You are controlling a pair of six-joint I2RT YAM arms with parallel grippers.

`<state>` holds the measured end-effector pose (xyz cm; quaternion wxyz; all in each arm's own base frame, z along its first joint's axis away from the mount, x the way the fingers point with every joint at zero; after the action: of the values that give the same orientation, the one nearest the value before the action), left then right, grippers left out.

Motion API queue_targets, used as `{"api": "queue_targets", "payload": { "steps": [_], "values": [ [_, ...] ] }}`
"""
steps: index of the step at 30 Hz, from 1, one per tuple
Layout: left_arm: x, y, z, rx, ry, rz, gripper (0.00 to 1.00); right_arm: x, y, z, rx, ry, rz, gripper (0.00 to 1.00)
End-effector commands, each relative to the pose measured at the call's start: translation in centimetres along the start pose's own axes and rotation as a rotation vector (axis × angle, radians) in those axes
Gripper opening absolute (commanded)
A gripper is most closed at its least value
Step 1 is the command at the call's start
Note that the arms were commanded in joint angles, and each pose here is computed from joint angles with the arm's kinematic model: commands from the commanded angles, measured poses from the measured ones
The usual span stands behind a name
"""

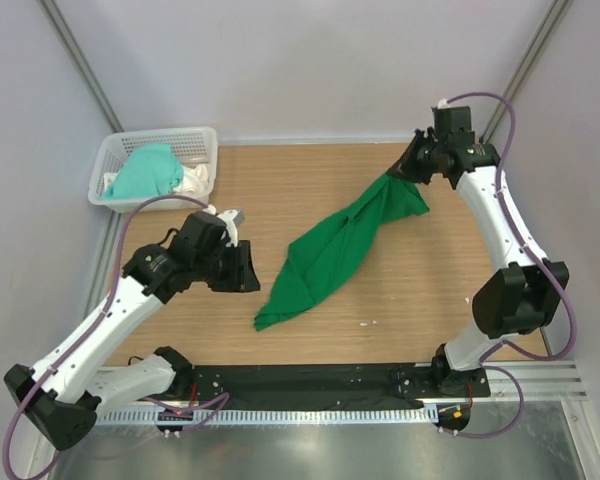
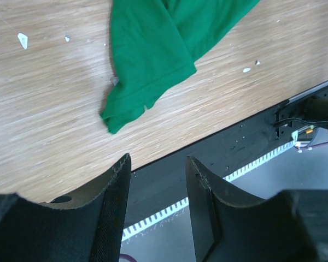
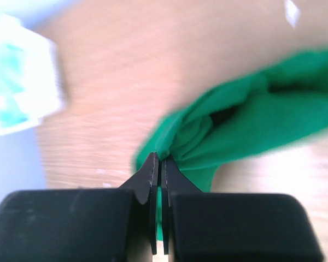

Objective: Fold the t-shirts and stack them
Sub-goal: Flatten the tshirt out

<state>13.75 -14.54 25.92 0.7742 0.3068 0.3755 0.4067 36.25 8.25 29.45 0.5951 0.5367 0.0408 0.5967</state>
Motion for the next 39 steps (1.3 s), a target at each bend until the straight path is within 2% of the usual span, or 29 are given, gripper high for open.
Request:
{"api": "queue_targets", "payload": {
  "steps": [1, 4, 6, 8, 10, 12, 14, 16, 17, 18, 21, 23, 25, 26, 29, 30, 34, 35, 39],
  "values": [
    [0.3, 1.1, -0.9, -0.035, -0.004, 0.011, 0.46, 9.5, 12.9, 3.5, -0.298, 0.047, 0.480, 0.01],
    [0.6, 1.6, -1.5, -0.059, 0.006, 0.023, 0.46, 14.0, 21.3, 4.5, -0.423, 0.053, 0.760, 0.01],
    [0.7, 2.1, -1.6, -0.082, 0.004, 0.020, 0.47, 15.7, 25.1, 4.2, -0.449, 0.088, 0.910, 0.01],
    [0.8, 3.0, -1.6, -0.142, -0.003, 0.028, 0.52, 15.9, 27.7, 3.2, -0.472, 0.070, 1.012, 0.01],
    [0.8, 3.6, -1.3, -0.200, -0.010, 0.025, 0.59, 13.8, 24.0, 2.3, -0.403, -0.013, 0.911, 0.01],
    [0.8, 4.3, -1.0, -0.259, -0.019, 0.017, 0.63, 9.6, 18.7, -0.1, -0.236, -0.102, 0.631, 0.01],
    [0.8, 4.7, -0.8, -0.282, -0.033, 0.019, 0.65, 5.4, 14.7, -4.4, -0.055, -0.102, 0.471, 0.01],
    [0.8, 4.8, -0.8, -0.280, -0.040, 0.028, 0.65, 3.6, 13.5, -7.8, 0.063, -0.097, 0.460, 0.02],
    [0.9, 4.8, -0.8, -0.279, -0.054, 0.030, 0.65, 3.1, 13.0, -9.2, 0.108, -0.104, 0.476, 0.06],
    [0.7, 4.8, -0.6, -0.282, -0.063, 0.020, 0.66, 2.3, 11.8, -12.6, 0.227, -0.082, 0.462, 0.09],
    [0.2, 4.3, 0.2, -0.294, -0.108, -0.022, 0.68, 1.8, 9.5, -19.3, 0.471, 0.020, 0.426, 0.16],
    [-0.1, 3.6, 0.8, -0.305, -0.124, -0.045, 0.70, 1.5, 8.0, -21.8, 0.556, 0.053, 0.416, 0.22],
    [-0.4, 2.3, 0.9, -0.261, -0.130, -0.078, 0.72, 1.5, 6.8, -22.8, 0.598, 0.073, 0.392, 0.33],
    [-0.6, 1.8, 1.2, -0.258, -0.131, -0.097, 0.72, 1.5, 6.6, -22.4, 0.566, 0.079, 0.351, 0.50],
    [-1.0, -0.6, 1.6, -0.211, -0.120, -0.142, 0.74, 0.7, 5.8, -21.6, 0.525, 0.132, 0.213, 0.71],
    [-1.2, -1.1, 1.6, -0.201, -0.113, -0.158, 0.74, 0.7, 5.6, -20.7, 0.466, 0.144, 0.160, 0.73],
    [-3.1, -4.1, 1.8, -0.154, -0.188, -0.192, 0.77, -3.0, 3.9, -20.0, 0.407, 0.146, -0.088, 0.73],
    [-3.7, -5.4, 2.2, -0.141, -0.213, -0.178, 0.77, -4.8, 3.5, -19.8, 0.405, 0.117, -0.160, 0.71],
    [-6.1, -9.3, 1.4, -0.048, -0.349, -0.142, 0.75, -8.0, 3.3, -19.6, 0.402, -0.008, -0.157, 0.62]
  ]
}}
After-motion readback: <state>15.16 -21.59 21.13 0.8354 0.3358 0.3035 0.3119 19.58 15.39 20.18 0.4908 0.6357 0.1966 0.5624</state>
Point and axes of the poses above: each gripper's point midway between its finger pads, its own y axis back along the fingers, its own x axis along the line the jaws close on, z = x × y, the point moved 8 cm from there along y, back along the fingers, and after that the axes turned 10 degrees about -y, right-handed, at the moved point
